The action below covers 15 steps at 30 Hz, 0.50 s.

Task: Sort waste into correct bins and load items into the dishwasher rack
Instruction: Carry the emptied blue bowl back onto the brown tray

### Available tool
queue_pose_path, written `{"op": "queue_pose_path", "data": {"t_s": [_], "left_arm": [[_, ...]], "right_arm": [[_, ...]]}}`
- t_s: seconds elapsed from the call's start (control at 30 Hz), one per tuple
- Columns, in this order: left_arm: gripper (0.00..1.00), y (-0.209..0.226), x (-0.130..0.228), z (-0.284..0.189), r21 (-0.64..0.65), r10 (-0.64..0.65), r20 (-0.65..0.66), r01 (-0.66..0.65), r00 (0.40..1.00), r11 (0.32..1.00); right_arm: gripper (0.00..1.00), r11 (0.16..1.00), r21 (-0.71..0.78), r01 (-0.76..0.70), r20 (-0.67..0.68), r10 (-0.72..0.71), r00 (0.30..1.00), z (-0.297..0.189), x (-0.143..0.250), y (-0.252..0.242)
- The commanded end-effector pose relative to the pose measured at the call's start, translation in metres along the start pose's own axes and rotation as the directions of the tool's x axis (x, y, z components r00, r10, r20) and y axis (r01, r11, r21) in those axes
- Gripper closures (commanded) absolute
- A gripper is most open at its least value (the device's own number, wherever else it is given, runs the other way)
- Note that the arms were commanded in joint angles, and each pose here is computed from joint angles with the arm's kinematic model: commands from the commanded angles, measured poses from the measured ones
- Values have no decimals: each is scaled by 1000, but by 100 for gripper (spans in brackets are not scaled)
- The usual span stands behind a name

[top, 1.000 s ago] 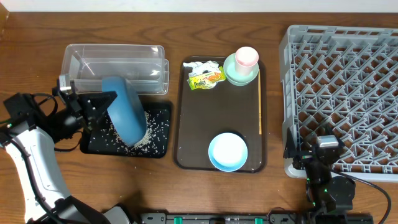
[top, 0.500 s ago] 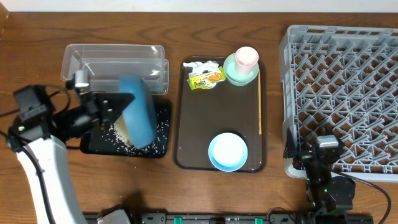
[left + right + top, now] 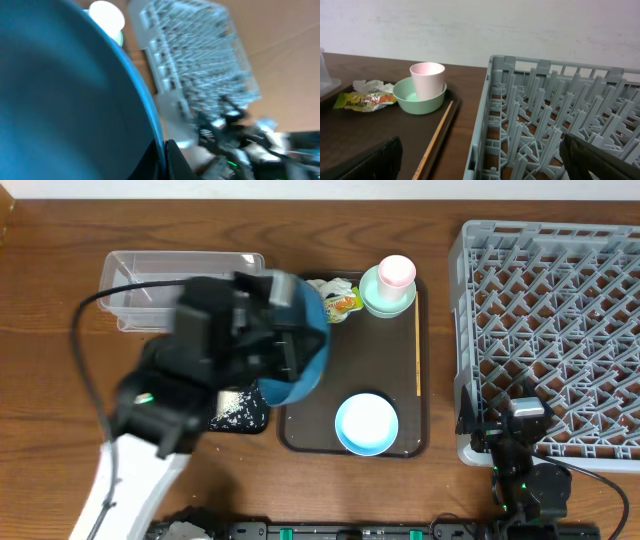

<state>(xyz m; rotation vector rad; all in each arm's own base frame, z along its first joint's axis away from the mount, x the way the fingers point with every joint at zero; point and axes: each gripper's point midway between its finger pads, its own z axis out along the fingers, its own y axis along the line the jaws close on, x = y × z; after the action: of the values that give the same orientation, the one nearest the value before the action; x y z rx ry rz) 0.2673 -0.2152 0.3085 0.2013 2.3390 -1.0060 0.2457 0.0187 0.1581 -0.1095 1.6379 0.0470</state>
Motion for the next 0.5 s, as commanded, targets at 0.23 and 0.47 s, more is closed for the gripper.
{"op": "queue_pose_path", "data": {"t_s": [0.23, 0.47], "left_arm": [[94, 17, 22, 122, -322, 243, -49, -246, 969, 914], [94, 44, 37, 181, -399, 258, -95, -274, 961, 875]], "right_arm": [[1, 1000, -3, 13, 1, -13, 1000, 0, 0, 1], [1, 1000, -3, 13, 1, -13, 1000, 0, 0, 1]]}}
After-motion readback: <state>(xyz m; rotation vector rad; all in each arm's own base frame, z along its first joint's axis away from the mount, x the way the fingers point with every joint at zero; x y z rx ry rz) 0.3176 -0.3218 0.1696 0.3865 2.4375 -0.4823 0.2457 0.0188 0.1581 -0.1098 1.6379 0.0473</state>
